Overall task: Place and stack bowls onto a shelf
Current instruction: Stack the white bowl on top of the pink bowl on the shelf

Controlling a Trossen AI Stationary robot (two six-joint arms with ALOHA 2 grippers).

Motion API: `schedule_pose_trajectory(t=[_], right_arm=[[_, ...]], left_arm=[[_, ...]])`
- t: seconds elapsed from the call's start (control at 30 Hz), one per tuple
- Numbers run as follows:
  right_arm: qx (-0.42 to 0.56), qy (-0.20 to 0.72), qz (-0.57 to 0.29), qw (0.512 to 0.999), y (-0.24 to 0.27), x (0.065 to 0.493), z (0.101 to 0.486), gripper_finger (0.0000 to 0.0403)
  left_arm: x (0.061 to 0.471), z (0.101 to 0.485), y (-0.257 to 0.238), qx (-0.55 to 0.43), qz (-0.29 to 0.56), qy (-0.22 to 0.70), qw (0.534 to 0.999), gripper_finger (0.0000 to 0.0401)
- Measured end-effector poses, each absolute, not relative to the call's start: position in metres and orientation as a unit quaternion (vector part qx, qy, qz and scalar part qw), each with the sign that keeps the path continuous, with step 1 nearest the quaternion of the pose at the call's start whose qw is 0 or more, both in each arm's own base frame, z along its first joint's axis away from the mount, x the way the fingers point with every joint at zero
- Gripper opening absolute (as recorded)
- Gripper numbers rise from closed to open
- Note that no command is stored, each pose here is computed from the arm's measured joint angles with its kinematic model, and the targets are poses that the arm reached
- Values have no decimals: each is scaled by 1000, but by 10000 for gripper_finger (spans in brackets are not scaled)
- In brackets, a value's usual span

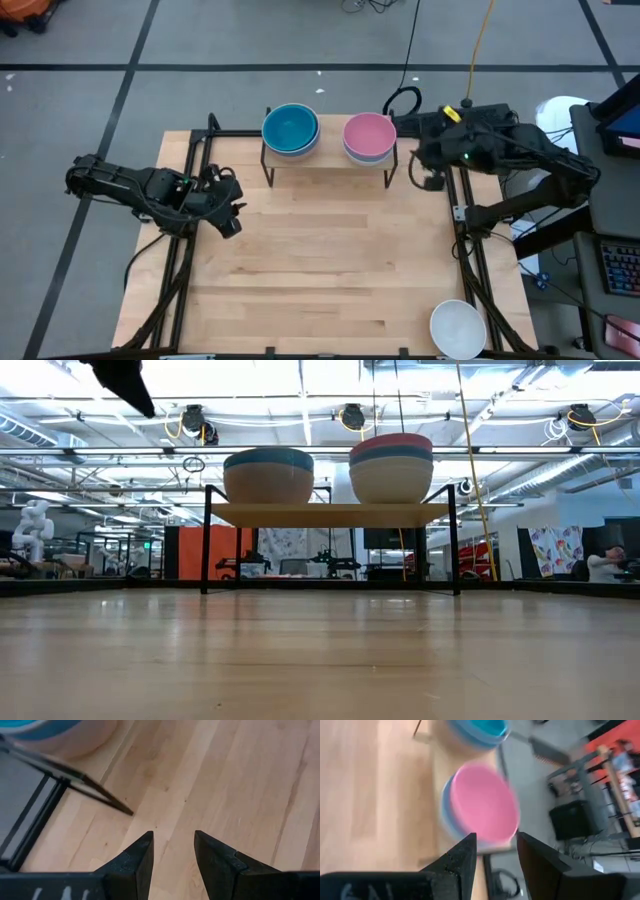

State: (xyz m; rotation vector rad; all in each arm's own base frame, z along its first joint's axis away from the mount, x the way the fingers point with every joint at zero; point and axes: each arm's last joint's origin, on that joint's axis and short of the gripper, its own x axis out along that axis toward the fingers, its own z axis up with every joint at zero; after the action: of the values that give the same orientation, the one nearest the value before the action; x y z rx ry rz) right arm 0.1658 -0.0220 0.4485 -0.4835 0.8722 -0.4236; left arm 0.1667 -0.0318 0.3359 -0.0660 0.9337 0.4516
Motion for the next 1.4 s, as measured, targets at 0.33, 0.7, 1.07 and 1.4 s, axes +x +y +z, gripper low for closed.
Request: schedule_pose_trajectory(t=[0.33, 0.7, 1.07, 1.4], right_arm=[[-116, 506, -69, 852, -3, 134, 432, 134], [7, 494, 41, 868, 13, 122, 435, 134], [44, 472, 30, 880, 13, 104, 440, 134], [129, 468, 69, 871, 16, 91, 442, 134]], left_arm=[[204, 341, -43, -41, 167, 363, 916, 147], [285, 300, -72, -46, 36, 362, 930, 147], [352, 277, -102, -98, -16, 210, 973, 147], [399, 277, -130, -63, -23, 233, 970, 147]])
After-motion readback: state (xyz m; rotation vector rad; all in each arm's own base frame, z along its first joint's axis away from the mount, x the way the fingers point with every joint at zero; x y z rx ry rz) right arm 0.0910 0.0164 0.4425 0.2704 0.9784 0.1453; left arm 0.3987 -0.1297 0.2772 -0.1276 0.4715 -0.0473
